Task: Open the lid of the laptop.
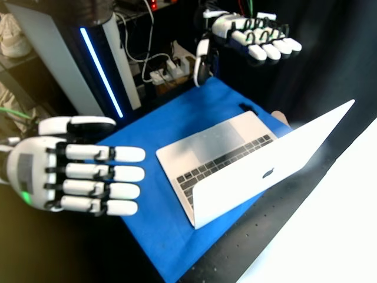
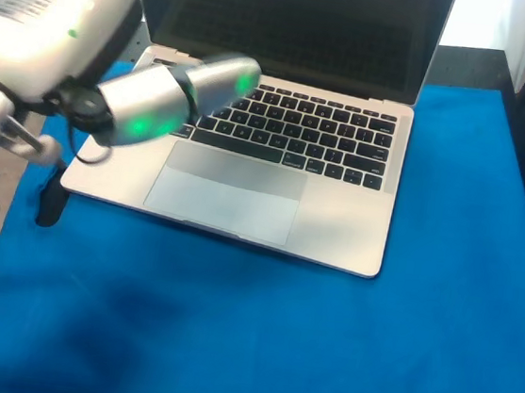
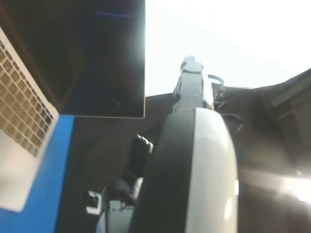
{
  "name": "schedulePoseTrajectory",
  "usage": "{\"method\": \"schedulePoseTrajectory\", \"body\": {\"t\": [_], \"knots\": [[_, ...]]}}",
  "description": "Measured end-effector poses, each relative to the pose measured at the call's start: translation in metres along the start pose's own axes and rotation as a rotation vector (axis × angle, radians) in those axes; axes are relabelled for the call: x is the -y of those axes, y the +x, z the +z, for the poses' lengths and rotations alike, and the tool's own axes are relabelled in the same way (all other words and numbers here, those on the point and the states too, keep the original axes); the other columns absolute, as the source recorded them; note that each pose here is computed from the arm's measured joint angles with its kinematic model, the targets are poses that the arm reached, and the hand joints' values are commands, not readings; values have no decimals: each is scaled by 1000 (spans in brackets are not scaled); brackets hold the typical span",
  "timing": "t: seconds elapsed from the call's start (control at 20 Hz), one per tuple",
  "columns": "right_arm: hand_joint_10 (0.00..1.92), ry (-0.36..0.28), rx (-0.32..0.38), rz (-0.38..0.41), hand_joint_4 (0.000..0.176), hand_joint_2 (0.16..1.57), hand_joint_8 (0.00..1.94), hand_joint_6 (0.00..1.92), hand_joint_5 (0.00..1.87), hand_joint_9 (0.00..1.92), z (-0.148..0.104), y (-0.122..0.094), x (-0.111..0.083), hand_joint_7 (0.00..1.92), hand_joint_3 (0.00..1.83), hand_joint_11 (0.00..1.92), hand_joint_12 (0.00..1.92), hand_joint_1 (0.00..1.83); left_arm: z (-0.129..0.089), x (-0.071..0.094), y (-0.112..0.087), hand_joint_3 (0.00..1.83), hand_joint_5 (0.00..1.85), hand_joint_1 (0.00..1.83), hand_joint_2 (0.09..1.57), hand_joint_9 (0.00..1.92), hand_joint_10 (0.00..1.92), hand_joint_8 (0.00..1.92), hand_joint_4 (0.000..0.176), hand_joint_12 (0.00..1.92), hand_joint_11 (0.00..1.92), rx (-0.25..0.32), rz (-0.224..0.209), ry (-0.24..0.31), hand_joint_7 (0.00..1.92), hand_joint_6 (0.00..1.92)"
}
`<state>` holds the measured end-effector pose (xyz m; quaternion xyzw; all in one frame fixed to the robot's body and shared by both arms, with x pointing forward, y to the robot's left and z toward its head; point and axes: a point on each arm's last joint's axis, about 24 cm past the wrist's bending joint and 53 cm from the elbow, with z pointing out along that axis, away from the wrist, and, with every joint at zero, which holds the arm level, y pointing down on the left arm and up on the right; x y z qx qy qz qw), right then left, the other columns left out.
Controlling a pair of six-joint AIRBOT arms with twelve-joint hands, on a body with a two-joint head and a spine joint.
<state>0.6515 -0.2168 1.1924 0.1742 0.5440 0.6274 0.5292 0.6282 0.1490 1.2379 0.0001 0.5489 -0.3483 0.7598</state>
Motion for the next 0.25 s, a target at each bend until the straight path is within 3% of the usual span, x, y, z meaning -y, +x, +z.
{"method": "schedulePoseTrajectory", "body": {"t": [0.15, 0.25], "knots": [[2, 9, 9, 3, 0, 1384, 1, 0, 196, 57, -3, -2, 2, 130, 4, 17, 3, 152, 4, -8, -4, 5, 0, 176, 1124, 24, 3, 1, 0, 0, 0, 2, -133, 33, 61, 0], [1, 13, 15, 6, 0, 1381, 1, 1, 199, 56, -5, -2, 4, 126, 1, 18, 4, 173, 7, -17, -6, 0, 65, 163, 1104, 42, 3, 3, 0, 0, 0, -9, -298, 80, 92, 7]]}}
